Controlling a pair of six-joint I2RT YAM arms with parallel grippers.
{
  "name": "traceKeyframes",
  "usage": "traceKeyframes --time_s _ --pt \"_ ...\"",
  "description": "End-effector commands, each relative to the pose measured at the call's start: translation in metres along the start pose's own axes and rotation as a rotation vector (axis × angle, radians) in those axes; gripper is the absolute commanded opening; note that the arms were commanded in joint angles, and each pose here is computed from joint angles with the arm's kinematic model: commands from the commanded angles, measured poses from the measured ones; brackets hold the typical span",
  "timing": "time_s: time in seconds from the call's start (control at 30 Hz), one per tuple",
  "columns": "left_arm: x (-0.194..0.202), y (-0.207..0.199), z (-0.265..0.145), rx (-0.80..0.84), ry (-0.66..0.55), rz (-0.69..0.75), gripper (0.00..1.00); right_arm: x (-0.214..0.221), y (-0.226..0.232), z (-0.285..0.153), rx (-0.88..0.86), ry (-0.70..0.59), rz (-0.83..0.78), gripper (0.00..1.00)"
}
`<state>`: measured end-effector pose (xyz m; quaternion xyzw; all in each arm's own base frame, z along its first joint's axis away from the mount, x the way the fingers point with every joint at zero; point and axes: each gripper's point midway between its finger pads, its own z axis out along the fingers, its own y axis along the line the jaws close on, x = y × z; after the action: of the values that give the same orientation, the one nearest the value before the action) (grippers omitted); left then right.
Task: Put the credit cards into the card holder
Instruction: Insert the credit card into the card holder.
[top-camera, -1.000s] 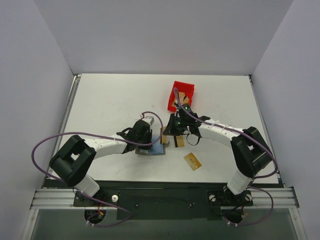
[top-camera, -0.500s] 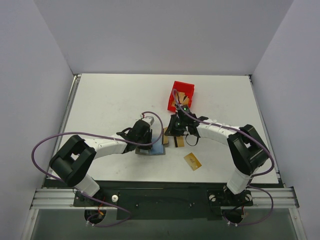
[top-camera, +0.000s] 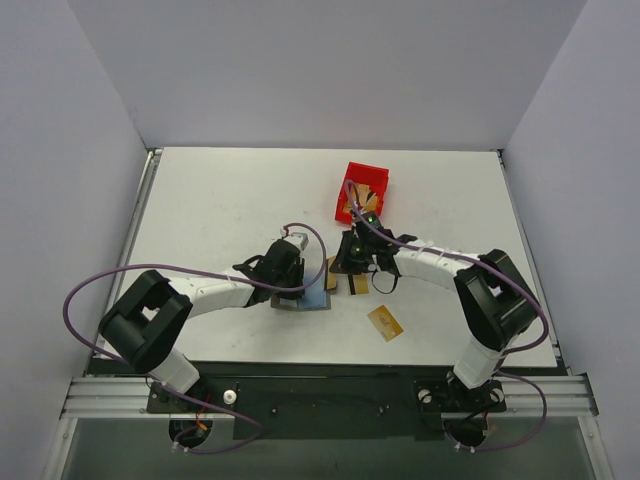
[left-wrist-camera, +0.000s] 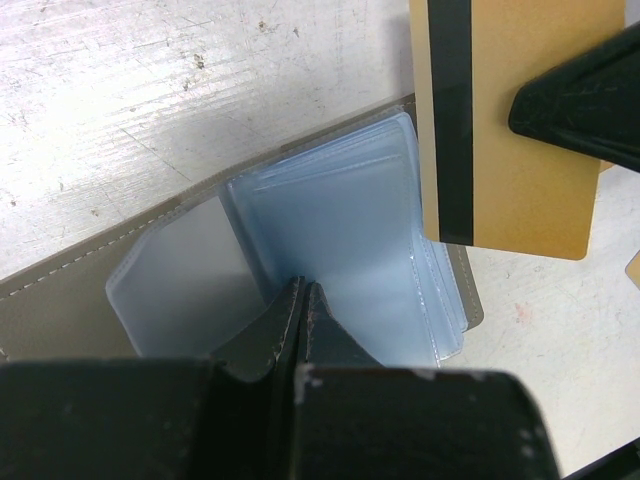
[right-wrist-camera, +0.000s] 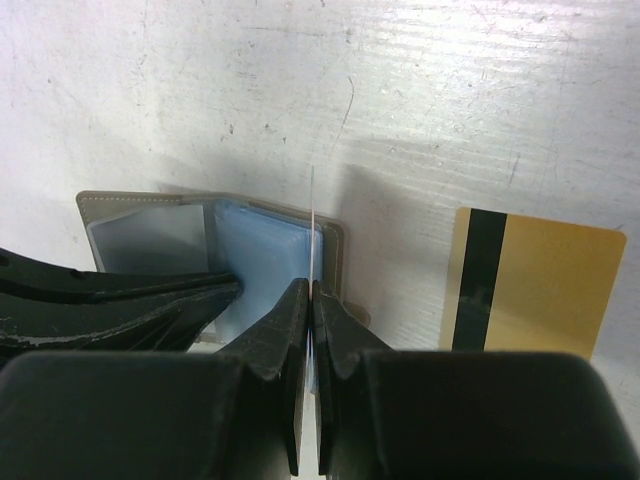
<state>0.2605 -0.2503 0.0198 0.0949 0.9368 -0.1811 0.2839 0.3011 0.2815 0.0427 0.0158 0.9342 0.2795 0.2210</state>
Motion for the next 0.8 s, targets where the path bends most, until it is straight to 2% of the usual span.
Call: traceKeyframes --time_s 0.0,0.27,0.77 --pt "0.041 0.025 0.0 -0.087 0.143 0.019 0.0 -0.012 0.014 -0.013 -0.041 -0.057 -0.012 0.0" --pt "0.042 0.026 0.0 -0.088 0.146 0.02 0.0 -0.016 0.025 -0.021 -0.071 -0.064 -0.017 0.0" --pt "0.041 0.026 0.0 -0.089 0.146 0.022 0.0 -0.011 0.024 -0.011 -0.074 -0.023 -0.015 0.0"
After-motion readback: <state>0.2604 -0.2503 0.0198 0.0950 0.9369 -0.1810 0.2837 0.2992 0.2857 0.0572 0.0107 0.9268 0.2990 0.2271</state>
